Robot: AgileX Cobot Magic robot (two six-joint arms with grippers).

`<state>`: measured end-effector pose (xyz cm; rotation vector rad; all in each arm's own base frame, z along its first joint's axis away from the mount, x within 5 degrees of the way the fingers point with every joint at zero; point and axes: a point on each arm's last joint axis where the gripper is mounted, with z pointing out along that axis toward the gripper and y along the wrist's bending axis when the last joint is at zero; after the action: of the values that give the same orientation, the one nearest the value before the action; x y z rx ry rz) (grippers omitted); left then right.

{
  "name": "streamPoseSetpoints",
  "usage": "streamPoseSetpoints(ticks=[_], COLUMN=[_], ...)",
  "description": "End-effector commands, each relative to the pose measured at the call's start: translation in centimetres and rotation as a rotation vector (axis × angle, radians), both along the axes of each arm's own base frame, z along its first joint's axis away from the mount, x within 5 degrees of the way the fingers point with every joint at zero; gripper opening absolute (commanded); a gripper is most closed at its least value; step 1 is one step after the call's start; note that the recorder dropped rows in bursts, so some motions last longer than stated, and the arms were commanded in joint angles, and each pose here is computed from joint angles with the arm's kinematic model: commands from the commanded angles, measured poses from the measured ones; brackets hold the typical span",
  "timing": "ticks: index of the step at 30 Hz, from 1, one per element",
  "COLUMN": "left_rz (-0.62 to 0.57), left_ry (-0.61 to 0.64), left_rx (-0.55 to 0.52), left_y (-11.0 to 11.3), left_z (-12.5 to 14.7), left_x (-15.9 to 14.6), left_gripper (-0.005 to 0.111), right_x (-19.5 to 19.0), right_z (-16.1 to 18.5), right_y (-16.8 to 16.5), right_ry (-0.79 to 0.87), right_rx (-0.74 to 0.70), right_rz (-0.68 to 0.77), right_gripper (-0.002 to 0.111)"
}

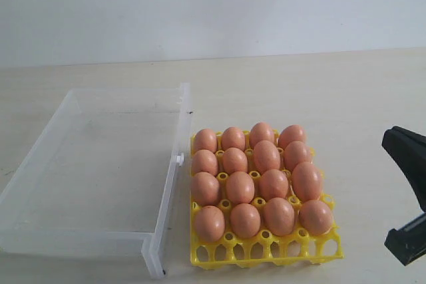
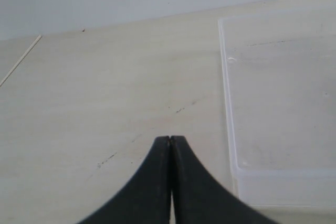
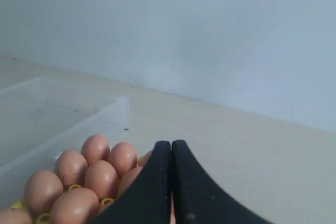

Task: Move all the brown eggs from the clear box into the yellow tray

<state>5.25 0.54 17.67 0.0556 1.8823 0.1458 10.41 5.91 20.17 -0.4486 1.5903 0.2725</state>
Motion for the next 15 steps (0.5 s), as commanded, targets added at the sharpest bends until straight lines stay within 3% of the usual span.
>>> streamPoseSetpoints(ticks=[1, 5, 15], left_rz=[-0.005, -0.005, -0.005], left_ry=[-0.019, -0.019, -0.019], left_rx=[-0.007, -0.007, -0.007], left_y=[0.0, 0.0, 0.0], left_z=[0.2, 0.2, 0.2], left_x=[0.0, 0.0, 0.0], left_gripper=[0.0, 0.0, 0.0], right_x=[-0.4, -0.1, -0.2], right_z=[1.2, 2.4, 2.2], right_y=[0.0, 0.2, 0.3], right_ry=[-0.034, -0.022, -0.02], right_rx=[0.104, 0.219, 0.159], right_rz=[0.025, 0.024, 0.037], right_gripper=[0.0, 0.0, 0.0])
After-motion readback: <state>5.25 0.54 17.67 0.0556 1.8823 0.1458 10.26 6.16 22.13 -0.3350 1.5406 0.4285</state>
